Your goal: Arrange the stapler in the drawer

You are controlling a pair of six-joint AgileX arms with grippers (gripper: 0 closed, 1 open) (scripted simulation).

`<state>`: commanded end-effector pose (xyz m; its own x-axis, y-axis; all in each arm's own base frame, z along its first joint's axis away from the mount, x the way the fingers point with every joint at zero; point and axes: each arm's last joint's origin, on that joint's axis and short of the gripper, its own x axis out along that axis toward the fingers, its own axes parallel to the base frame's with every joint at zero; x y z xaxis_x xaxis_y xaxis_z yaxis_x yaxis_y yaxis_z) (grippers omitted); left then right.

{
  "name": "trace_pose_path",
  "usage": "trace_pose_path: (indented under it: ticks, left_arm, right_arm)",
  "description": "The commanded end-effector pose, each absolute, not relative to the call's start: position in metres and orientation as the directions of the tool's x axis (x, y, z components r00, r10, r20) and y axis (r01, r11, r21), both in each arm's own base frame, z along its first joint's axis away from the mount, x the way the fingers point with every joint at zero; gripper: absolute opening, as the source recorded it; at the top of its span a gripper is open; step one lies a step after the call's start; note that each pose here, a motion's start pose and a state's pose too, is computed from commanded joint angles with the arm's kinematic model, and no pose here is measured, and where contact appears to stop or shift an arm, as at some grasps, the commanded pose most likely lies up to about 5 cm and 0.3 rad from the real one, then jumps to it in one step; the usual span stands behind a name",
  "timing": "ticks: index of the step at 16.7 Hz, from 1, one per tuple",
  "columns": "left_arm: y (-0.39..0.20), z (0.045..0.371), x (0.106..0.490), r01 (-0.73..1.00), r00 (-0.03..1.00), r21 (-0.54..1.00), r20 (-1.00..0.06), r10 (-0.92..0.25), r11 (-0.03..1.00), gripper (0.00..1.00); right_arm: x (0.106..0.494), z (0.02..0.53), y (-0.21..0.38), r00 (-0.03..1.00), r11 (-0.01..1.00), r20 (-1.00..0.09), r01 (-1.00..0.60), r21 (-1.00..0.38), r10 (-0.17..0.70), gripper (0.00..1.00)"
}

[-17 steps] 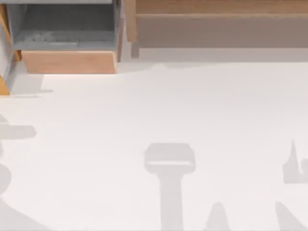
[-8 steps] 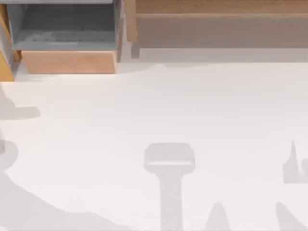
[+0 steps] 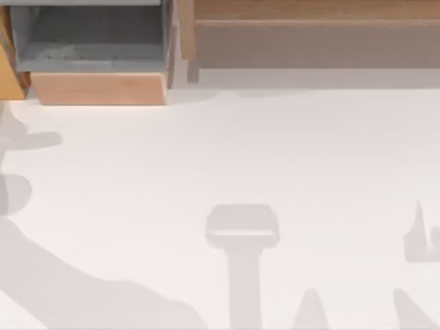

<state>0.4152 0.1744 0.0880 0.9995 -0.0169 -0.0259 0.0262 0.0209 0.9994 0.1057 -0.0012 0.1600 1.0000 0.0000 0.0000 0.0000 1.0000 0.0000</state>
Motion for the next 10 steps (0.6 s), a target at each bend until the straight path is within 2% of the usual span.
trace_pose_path:
  ticks: [4, 8, 10]
  left_arm:
    - [0.174, 0.089, 0.438, 0.025, 1.000, 0.999, -0.025, -0.010, 0.023, 0.00]
    - [0.174, 0.090, 0.439, 0.025, 1.000, 0.999, -0.025, -0.010, 0.023, 0.00]
    - [0.174, 0.090, 0.439, 0.025, 1.000, 0.999, -0.025, -0.010, 0.023, 0.15]
  right_arm:
    - [0.106, 0.160, -0.001, 1.000, 1.000, 0.000, 0.000, 0.000, 0.000, 1.00]
    - [0.106, 0.160, -0.001, 1.000, 1.000, 0.000, 0.000, 0.000, 0.000, 1.00]
    - [0.106, 0.160, -0.001, 1.000, 1.000, 0.000, 0.000, 0.000, 0.000, 1.00]
